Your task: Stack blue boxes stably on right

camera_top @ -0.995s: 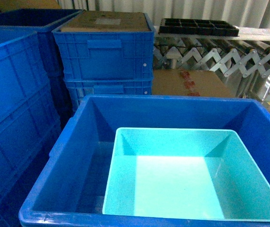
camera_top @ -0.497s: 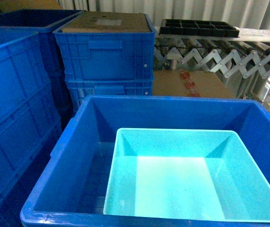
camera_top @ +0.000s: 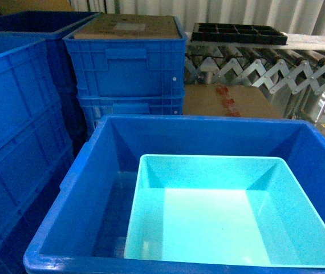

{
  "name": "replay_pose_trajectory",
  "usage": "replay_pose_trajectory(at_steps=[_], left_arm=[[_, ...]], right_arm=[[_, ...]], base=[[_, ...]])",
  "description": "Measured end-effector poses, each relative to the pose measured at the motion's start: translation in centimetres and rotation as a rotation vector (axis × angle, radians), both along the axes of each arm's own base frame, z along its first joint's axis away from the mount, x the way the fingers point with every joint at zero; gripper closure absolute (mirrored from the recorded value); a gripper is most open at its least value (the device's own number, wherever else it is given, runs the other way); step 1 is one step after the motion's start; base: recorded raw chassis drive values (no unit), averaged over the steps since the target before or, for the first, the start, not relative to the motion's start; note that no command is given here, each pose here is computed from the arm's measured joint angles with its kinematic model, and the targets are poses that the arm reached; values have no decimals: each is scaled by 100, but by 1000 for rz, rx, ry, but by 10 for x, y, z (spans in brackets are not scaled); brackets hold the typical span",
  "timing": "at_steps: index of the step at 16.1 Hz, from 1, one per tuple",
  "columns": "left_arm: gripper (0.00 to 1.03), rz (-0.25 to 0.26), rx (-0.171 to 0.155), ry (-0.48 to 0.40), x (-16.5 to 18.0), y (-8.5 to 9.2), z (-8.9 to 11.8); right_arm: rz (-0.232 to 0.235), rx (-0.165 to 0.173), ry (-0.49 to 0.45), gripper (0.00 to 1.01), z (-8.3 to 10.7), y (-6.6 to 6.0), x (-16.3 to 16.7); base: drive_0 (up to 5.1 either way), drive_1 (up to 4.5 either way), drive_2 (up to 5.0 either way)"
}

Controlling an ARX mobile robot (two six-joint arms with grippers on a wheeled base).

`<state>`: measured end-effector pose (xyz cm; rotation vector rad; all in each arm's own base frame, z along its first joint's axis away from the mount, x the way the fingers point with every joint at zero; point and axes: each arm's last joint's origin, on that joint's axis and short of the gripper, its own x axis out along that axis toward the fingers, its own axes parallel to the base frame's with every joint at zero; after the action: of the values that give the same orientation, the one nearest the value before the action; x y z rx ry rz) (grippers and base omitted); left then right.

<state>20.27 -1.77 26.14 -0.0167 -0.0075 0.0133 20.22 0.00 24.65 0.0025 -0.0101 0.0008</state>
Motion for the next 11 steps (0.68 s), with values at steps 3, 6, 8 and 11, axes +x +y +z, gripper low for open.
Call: replay_pose_trajectory(at_steps=[3, 6, 8, 11], left_arm=[[101, -12, 2, 26, -26, 7, -39], [101, -9, 1, 5, -45, 18, -54], [101, -16, 2, 18, -54, 17, -67], [101, -16, 2, 13, -66, 17, -76]], right_arm=[[0, 0, 19, 99, -32, 0, -26], [0, 0, 13, 99, -47, 0, -44], [0, 0, 18, 99, -56, 0, -54], [0, 0, 14, 99, -64, 0, -66]], base=[[0, 0, 0], [0, 0, 0], [0, 0, 0], [0, 0, 0]])
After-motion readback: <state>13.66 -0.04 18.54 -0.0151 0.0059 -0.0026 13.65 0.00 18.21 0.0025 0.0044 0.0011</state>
